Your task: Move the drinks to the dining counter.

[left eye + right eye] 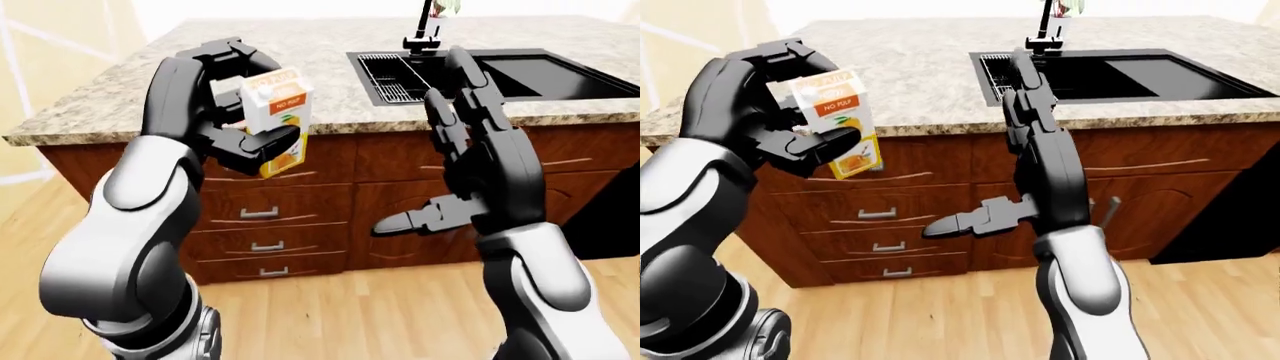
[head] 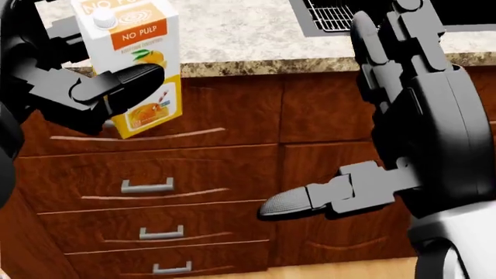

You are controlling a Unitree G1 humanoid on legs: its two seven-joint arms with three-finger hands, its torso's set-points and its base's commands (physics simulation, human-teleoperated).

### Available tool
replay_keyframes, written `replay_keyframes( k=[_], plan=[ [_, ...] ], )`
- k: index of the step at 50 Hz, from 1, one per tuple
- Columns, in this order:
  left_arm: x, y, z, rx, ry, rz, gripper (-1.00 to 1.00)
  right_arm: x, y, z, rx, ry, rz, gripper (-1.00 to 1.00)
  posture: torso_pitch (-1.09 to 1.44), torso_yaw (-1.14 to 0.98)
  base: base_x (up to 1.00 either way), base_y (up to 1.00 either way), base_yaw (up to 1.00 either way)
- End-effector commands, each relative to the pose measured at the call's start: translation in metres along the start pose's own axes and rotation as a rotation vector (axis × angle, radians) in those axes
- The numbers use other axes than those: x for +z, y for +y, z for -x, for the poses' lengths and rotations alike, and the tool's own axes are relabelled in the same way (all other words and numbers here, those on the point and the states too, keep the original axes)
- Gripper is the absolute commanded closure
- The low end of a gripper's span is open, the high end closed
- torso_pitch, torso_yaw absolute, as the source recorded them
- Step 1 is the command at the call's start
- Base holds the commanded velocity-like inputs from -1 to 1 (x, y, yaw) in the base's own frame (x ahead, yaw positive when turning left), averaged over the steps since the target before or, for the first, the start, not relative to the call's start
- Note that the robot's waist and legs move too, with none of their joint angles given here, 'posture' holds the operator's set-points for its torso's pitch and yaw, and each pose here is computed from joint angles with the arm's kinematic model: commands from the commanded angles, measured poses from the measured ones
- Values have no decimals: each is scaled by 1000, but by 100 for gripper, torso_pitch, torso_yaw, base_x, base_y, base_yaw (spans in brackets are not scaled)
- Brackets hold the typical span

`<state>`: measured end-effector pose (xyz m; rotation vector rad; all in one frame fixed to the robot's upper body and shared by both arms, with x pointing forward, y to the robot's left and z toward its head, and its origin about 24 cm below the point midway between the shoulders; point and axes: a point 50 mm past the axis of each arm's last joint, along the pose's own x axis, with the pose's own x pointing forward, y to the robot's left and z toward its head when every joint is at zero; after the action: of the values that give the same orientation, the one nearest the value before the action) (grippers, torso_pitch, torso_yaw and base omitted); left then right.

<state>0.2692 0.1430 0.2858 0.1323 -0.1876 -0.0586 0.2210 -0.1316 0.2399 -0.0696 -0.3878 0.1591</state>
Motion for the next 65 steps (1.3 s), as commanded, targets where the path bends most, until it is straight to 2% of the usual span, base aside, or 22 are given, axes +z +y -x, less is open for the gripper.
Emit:
replay_keyframes(
  k=[1,17,24,65],
  plan=[
    [17,-2,2,-14,-102,0,100,9,-1,-1,-9,-54,8,-100,0,0,48,0,0],
    [26,-1,7,-14,-116,-8,100,22,1,0,14,-74,-35,-100,0,0,35,0,8],
    [30,0,9,-14,-123,-12,100,23,1,-1,5,-79,-30,-100,0,0,0,0,98],
    [35,1,8,-14,-132,-12,100,18,1,0,-6,-74,-24,-100,0,0,19,2,0]
  ],
)
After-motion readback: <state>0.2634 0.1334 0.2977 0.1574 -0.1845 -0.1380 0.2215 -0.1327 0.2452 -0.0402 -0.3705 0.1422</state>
